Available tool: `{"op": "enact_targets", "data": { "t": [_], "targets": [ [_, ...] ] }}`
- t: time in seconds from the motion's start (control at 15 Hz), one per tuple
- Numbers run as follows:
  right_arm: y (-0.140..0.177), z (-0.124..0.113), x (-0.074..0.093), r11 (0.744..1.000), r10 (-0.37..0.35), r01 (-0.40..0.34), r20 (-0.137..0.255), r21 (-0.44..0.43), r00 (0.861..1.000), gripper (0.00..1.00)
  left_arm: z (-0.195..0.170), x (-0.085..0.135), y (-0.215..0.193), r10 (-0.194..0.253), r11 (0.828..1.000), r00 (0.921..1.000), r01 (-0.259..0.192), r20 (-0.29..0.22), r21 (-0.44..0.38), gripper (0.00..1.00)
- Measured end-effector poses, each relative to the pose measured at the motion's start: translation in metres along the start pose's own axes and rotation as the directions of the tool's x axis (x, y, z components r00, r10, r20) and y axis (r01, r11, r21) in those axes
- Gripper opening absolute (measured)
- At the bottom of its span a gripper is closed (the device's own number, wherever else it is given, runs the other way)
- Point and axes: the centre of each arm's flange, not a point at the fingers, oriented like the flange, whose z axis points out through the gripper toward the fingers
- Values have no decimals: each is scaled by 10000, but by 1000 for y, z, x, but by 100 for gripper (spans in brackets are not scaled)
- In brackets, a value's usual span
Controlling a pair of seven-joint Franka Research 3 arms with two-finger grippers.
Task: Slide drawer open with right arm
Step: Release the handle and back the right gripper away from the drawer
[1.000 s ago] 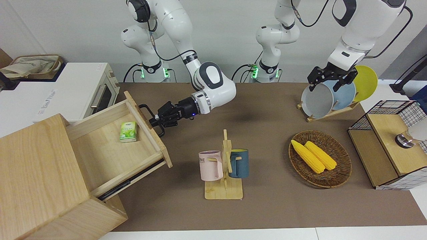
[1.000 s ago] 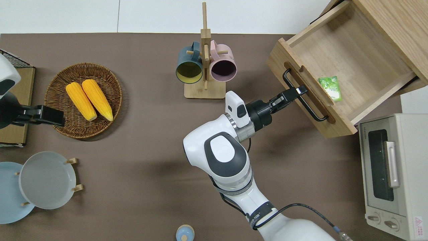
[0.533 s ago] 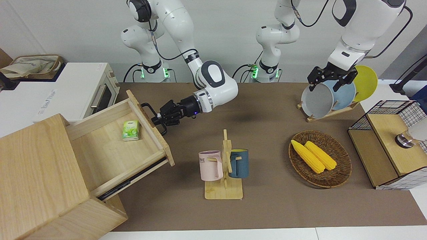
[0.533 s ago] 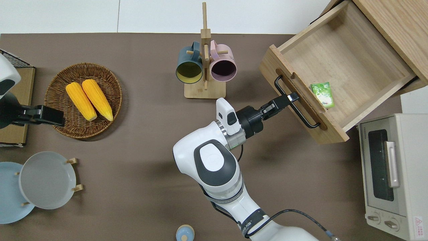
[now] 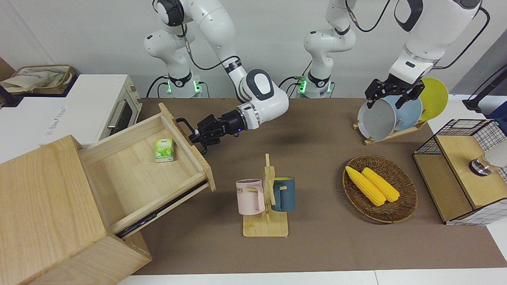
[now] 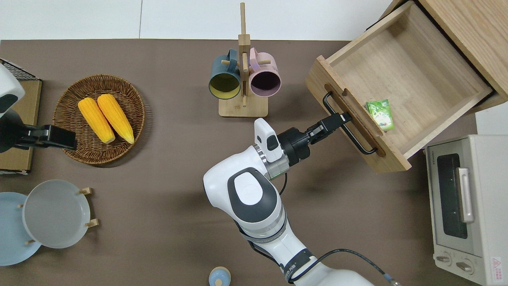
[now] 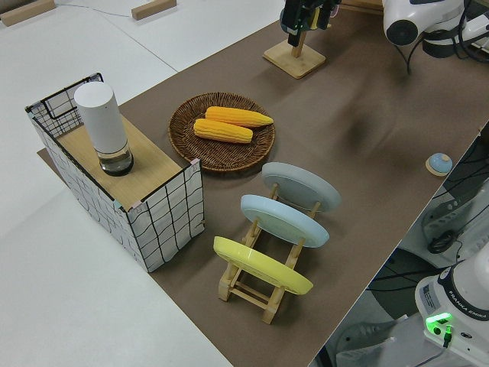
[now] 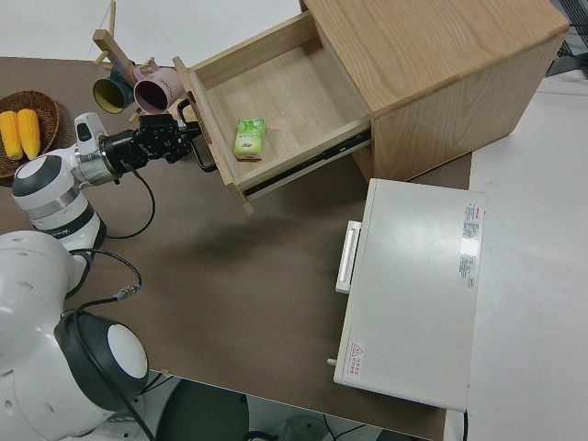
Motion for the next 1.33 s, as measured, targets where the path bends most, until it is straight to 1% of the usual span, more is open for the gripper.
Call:
{"op": "enact_targets", "data": {
  "t": [0.07,0.13,0.2,0.47,0.53,0.6,0.67,0.87,1.0,1.33],
  "targets": [
    [-1,-1,0,10000,-14,14,-5,-9,10000,17,0,0,0,0,10000,10000,0,0,0,100],
    [-1,-4,-1,10000,-21,21,-2,-40,10000,28,0,0,0,0,10000,10000,0,0,0,100],
    [0,-6,-2,10000,-18,18,36,-86,10000,35,0,0,0,0,10000,10000,0,0,0,100],
    [1,-8,-1,10000,19,-19,18,-94,10000,76,0,0,0,0,10000,10000,0,0,0,100],
    [2,-8,-1,10000,40,-40,20,-90,10000,83,0,0,0,0,10000,10000,0,0,0,100],
    [4,-8,-1,9999,66,-65,20,-83,10000,93,0,0,0,0,10000,10000,0,0,0,100],
    [4,-9,0,9999,86,-86,-2,-67,10000,99,0,0,0,0,10000,10000,0,0,0,100],
    [9,-12,3,9998,201,-200,-119,25,9997,99,0,0,0,0,10000,10000,0,0,0,100],
    [13,-17,5,9991,331,-325,-217,260,9992,99,0,0,0,0,10000,10000,0,0,0,100],
    [33,-32,12,9866,839,-818,-92,1414,9964,99,0,0,0,0,10000,10000,0,0,0,100]
  ]
}}
